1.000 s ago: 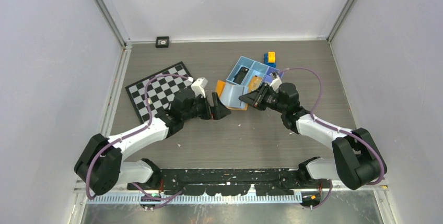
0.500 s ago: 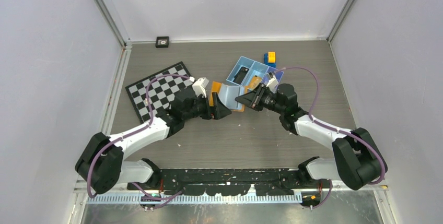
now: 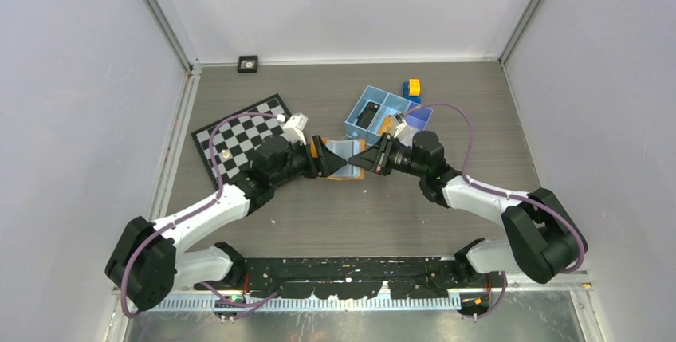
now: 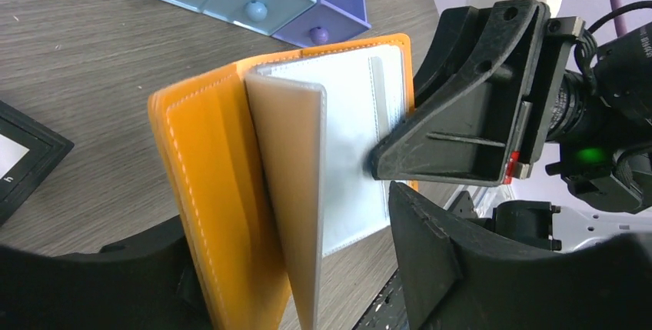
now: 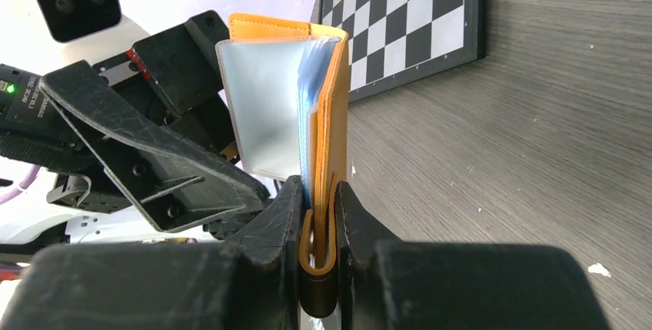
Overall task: Take the credit cards out of the card holder
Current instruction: Remove the credit card from the card holder.
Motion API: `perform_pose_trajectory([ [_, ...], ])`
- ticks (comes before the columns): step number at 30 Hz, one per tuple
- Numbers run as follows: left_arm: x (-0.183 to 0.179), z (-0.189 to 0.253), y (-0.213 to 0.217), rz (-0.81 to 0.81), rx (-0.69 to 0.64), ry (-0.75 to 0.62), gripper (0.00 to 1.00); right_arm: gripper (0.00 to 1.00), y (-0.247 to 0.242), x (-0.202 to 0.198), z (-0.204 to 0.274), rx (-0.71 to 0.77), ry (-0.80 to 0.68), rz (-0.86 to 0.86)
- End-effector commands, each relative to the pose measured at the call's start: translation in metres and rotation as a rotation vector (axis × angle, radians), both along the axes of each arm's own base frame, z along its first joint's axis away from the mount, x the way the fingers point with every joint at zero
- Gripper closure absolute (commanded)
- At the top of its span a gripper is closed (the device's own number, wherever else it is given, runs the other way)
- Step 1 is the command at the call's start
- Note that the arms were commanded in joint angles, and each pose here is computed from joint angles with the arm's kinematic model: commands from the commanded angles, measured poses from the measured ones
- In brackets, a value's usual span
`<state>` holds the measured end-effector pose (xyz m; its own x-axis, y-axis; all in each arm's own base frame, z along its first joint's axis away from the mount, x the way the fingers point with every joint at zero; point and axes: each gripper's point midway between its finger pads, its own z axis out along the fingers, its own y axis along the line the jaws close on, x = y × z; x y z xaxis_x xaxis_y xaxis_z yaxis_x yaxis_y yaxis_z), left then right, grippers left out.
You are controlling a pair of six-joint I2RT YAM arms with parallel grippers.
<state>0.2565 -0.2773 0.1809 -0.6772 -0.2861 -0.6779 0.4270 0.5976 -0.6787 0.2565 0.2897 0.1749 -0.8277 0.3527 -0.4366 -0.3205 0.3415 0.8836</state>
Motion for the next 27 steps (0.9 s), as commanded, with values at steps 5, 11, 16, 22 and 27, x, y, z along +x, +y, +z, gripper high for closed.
perform_pose_trajectory([
  [5,0.008,0.009,0.000,0.018,-0.031,-0.042,0.51,0.97,0.013,-0.002,0.045,0.120,-0.139,0.067],
  [11,0.014,0.002,0.010,0.070,-0.009,-0.023,0.82,0.75,0.009,-0.003,0.048,0.123,-0.154,0.044],
  [16,0.015,0.003,0.013,0.073,-0.027,-0.015,0.89,0.69,0.001,0.001,0.043,0.065,-0.158,-0.013],
  [22,0.010,0.016,0.008,0.026,-0.095,-0.048,0.91,0.96,0.000,0.005,0.040,0.040,-0.142,-0.027],
  [27,0.029,-0.006,0.062,0.314,0.115,0.006,0.66,1.00,-0.014,0.015,0.027,-0.062,-0.117,-0.123],
])
